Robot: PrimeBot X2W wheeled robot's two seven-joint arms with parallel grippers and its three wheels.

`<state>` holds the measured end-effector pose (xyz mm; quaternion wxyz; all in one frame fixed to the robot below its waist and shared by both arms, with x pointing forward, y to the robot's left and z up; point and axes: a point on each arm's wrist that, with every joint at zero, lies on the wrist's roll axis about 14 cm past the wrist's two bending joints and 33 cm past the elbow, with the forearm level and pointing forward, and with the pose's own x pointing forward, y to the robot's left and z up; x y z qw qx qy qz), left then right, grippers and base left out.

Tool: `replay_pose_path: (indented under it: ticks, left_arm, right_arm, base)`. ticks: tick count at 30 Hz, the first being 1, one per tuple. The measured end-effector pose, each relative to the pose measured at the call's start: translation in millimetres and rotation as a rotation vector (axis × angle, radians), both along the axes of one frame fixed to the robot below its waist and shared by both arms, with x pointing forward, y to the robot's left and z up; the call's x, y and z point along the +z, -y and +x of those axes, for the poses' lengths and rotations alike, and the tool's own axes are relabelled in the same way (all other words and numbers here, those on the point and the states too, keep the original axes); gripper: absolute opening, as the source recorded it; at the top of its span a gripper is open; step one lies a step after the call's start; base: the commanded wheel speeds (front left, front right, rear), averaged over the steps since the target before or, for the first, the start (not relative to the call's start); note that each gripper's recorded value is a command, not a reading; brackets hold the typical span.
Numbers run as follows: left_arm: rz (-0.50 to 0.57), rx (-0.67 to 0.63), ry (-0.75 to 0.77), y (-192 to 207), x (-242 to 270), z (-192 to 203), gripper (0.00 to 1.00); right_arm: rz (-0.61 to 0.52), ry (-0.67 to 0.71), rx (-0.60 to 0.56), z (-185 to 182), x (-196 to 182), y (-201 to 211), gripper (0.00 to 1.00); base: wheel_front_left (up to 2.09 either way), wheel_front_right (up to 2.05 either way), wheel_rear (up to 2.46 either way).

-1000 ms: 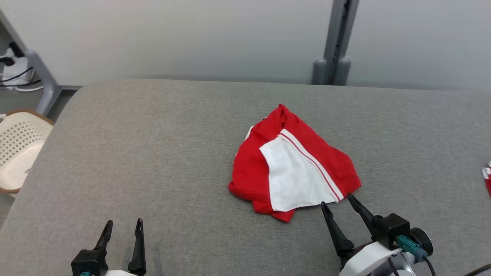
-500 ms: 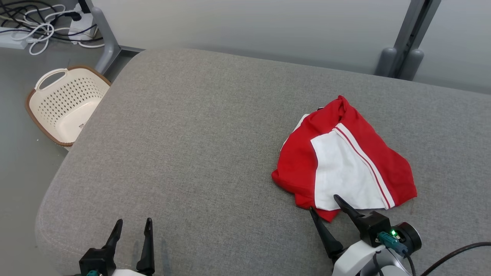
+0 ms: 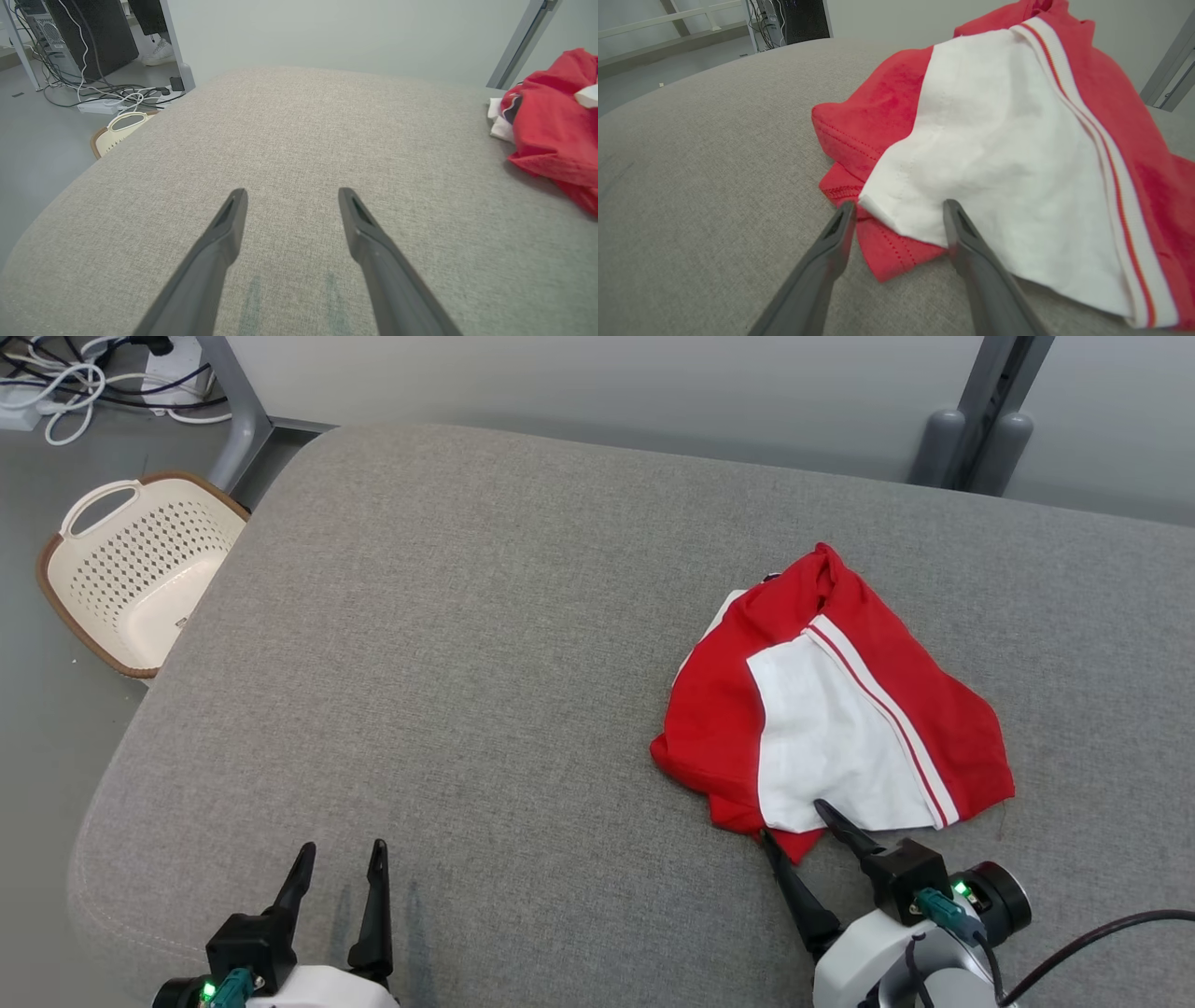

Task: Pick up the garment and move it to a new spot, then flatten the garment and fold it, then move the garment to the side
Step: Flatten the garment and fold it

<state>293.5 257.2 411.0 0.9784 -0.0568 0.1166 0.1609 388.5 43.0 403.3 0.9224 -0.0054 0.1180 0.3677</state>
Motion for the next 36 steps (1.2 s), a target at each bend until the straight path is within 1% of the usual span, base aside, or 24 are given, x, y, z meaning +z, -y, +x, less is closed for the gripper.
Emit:
replay_pose_path:
  ticks: [1,4,5,6,7,8,9,10,12,16,19,23,26,30,32,36]
  left_arm:
    - [-0.003,-0.001,0.0,1,0,1,1.0]
    - [-0.007,-0.002,-0.006,2,-2,2,1.0]
    - [-0.009,-0.001,-0.007,2,-2,1,1.0]
    - [-0.012,0.002,-0.008,1,-3,1,1.0]
    - [-0.013,0.004,-0.009,1,-3,0,1.0]
    - [-0.013,0.007,-0.009,0,-3,0,1.0]
    - [-0.013,0.009,-0.008,-1,-3,0,1.0]
    - [-0.013,0.011,-0.007,-1,-3,-1,1.0]
    - [-0.012,0.016,0.001,-2,-1,-2,1.0]
    - [-0.015,-0.004,0.013,2,1,2,1.0]
    - [-0.02,-0.033,0.019,10,2,7,1.0]
    - [-0.025,-0.064,0.03,18,4,12,1.0]
    - [-0.026,-0.069,0.036,20,6,13,1.0]
    - [-0.025,-0.076,0.036,21,5,11,1.0]
    - [-0.026,-0.078,0.035,21,5,11,1.0]
    - [-0.029,-0.086,0.028,23,3,11,1.0]
  right_arm:
    - [0.0,-0.001,-0.001,1,0,0,0.93]
    - [-0.002,-0.003,-0.002,3,-2,0,0.82]
    - [-0.001,-0.004,-0.003,3,-2,0,0.76]
    - [-0.002,-0.005,-0.004,4,-3,0,0.58]
    - [-0.003,-0.006,-0.004,4,-3,0,0.48]
    - [-0.003,-0.004,-0.005,4,-2,1,0.28]
    - [-0.001,0.0,-0.008,6,-1,1,0.0]
    - [0.005,0.007,-0.014,8,3,1,0.0]
    - [0.05,0.06,-0.052,20,25,6,0.0]
    - [0.106,0.149,-0.175,48,60,35,0.0]
    - [0.102,0.238,-0.273,73,87,66,0.0]
    - [0.069,0.362,-0.367,100,123,108,0.0]
    - [0.062,0.434,-0.404,110,149,126,0.0]
    - [0.056,0.493,-0.443,119,172,144,0.0]
    - [0.051,0.504,-0.465,124,178,153,0.0]
    - [0.011,0.505,-0.471,133,176,160,0.0]
  base:
    - [0.0,0.0,0.0]
    - [0.0,0.0,0.0]
    - [0.0,0.0,0.0]
    - [0.0,0.0,0.0]
    - [0.0,0.0,0.0]
    - [0.0,0.0,0.0]
    - [0.0,0.0,0.0]
    - [0.0,0.0,0.0]
    - [0.0,0.0,0.0]
    - [0.0,0.0,0.0]
    - [0.0,0.0,0.0]
    - [0.0,0.0,0.0]
    - [0.0,0.0,0.0]
    - [0.0,0.0,0.0]
    - [0.0,0.0,0.0]
    - [0.0,0.0,0.0]
